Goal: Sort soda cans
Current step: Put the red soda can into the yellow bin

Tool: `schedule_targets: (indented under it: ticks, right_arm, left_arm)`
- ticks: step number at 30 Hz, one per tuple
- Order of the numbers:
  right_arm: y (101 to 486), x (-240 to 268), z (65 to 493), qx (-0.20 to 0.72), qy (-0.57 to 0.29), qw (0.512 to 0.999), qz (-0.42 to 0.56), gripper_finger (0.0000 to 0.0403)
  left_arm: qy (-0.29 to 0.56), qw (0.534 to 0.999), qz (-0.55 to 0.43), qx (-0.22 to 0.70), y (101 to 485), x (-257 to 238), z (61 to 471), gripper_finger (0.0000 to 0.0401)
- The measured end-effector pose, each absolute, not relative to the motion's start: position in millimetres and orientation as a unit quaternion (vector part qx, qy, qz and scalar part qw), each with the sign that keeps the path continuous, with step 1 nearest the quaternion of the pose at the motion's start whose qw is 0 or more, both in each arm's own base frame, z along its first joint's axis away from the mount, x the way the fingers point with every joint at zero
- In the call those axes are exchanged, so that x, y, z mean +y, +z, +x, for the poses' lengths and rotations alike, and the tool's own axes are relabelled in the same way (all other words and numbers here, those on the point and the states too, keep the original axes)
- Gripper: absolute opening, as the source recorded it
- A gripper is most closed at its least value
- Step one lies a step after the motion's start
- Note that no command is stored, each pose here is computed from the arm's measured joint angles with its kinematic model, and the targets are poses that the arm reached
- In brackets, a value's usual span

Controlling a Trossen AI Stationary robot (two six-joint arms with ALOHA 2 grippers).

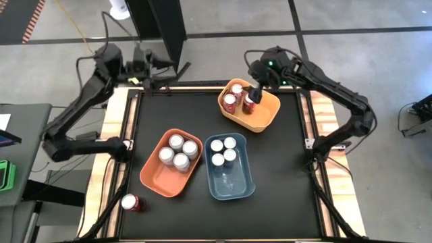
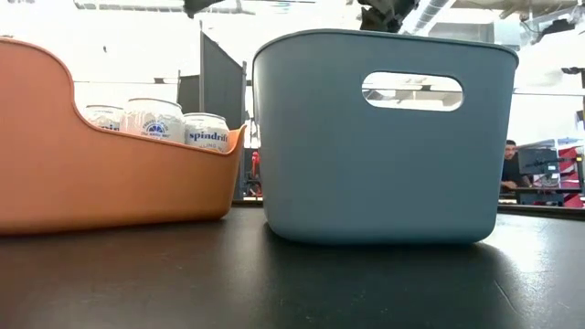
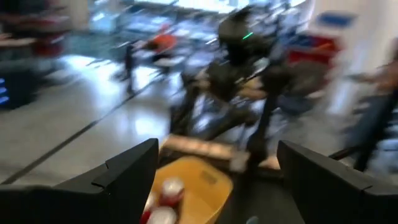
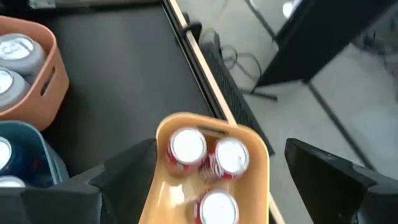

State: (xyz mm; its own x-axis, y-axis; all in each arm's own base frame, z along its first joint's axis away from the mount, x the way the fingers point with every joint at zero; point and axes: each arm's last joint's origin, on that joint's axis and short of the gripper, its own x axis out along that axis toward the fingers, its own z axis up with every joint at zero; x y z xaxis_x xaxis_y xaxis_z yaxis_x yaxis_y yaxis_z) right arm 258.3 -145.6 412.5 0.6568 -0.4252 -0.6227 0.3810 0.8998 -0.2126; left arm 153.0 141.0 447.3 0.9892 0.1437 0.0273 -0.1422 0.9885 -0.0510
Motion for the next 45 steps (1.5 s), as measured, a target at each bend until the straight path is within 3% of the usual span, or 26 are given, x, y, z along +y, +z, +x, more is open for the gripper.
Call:
schedule_targets:
  ticks: [3,7,16,21,33,36,40,45]
  right_arm:
    - [406,-142,262,0.325,-0.212,0.920,-0.050,0.0368]
    - [398,-134,262,0.317,-0.185,0.929,-0.051,0.0368]
    - [391,-96,238,0.313,-0.145,0.938,-0.040,0.0368]
    - [404,-76,215,0.274,-0.136,0.951,-0.041,0.0368]
    - [405,-56,200,0.215,-0.108,0.967,-0.081,0.0368]
    - [399,-57,204,0.214,-0.107,0.967,-0.089,0.0368]
    - [388,-59,209,0.210,-0.105,0.966,-0.107,0.0368]
    - [381,-61,214,0.193,-0.105,0.966,-0.136,0.0368]
  left_arm:
    - [0.106,0.994,-0.028,0.002,448,117,148,0.0322]
    - [0.087,0.995,-0.048,0.033,445,88,147,0.0322]
    - [0.050,0.961,-0.148,0.228,410,34,150,0.0322]
    - [0.015,0.919,-0.232,0.319,395,6,153,0.0322]
    - [0.097,0.699,-0.332,0.626,359,-64,163,0.0322]
    - [0.133,0.639,-0.348,0.673,363,-81,169,0.0322]
    - [0.155,0.593,-0.367,0.700,359,-110,179,0.0322]
    - [0.179,0.472,-0.367,0.781,335,-155,186,0.0322]
